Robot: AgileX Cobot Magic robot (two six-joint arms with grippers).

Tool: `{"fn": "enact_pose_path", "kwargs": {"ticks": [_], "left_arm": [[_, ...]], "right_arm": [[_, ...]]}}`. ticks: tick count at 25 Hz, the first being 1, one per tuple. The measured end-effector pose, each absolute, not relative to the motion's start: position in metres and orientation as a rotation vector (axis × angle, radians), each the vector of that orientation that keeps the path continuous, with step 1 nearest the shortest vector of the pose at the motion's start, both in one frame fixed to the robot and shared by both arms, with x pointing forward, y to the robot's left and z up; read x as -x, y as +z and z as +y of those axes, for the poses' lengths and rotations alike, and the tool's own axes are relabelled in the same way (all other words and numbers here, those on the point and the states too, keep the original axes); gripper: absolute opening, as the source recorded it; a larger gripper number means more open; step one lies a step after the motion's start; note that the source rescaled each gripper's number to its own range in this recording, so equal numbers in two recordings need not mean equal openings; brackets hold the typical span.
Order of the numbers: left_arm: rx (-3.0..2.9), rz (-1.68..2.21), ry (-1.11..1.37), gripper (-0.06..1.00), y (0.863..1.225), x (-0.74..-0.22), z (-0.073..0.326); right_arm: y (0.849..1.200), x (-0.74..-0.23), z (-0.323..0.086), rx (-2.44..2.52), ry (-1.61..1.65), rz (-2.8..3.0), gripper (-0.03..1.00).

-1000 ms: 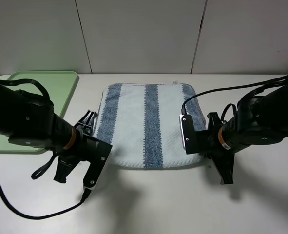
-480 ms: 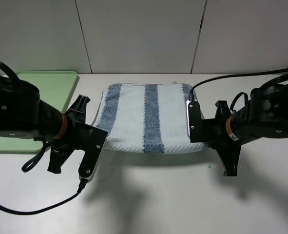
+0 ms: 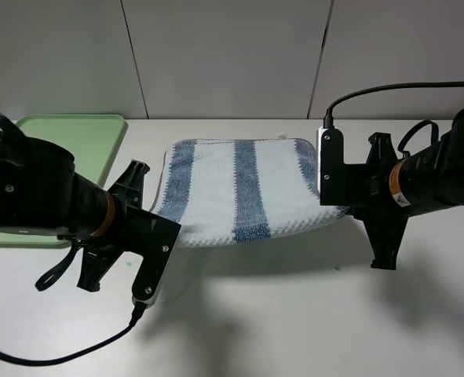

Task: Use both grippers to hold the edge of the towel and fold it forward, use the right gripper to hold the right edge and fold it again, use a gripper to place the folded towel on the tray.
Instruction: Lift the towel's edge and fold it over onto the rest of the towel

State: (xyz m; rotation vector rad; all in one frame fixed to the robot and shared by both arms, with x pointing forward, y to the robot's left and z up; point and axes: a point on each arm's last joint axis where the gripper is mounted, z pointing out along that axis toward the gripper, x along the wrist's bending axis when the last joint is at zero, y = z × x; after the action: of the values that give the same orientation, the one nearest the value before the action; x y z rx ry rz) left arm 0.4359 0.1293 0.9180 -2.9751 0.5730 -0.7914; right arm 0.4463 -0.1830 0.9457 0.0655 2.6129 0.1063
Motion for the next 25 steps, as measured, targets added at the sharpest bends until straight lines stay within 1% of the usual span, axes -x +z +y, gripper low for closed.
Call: {"fn": "enact_pose_path", "kwargs": {"ticks": [5, 11, 15, 19, 25], "left_arm": [[2.989, 0.505, -0.814, 0.0, 0.924, -0.432, 0.128], [3.017, 0.394, -0.991, 0.0, 0.959, -0.427, 0.136], [2.989, 0.32, -1.064, 0.0, 0.978, -0.424, 0.146], [2.978, 0.239, -1.065, 0.0, 0.986, -0.421, 0.154], [3.016, 0.171, -1.012, 0.0, 0.984, -0.417, 0.154]], "right_arm": [[0.952, -0.434, -0.172, -0.013, 0.124, 2.618, 0.0], [0.951, -0.425, -0.168, 0.015, 0.081, 2.648, 0.0], [0.95, -0.424, -0.171, -0.005, 0.038, 2.668, 0.0], [0.95, -0.422, -0.171, -0.038, 0.036, 2.686, 0.0], [0.949, -0.419, -0.174, -0.101, 0.015, 2.719, 0.0]]}}
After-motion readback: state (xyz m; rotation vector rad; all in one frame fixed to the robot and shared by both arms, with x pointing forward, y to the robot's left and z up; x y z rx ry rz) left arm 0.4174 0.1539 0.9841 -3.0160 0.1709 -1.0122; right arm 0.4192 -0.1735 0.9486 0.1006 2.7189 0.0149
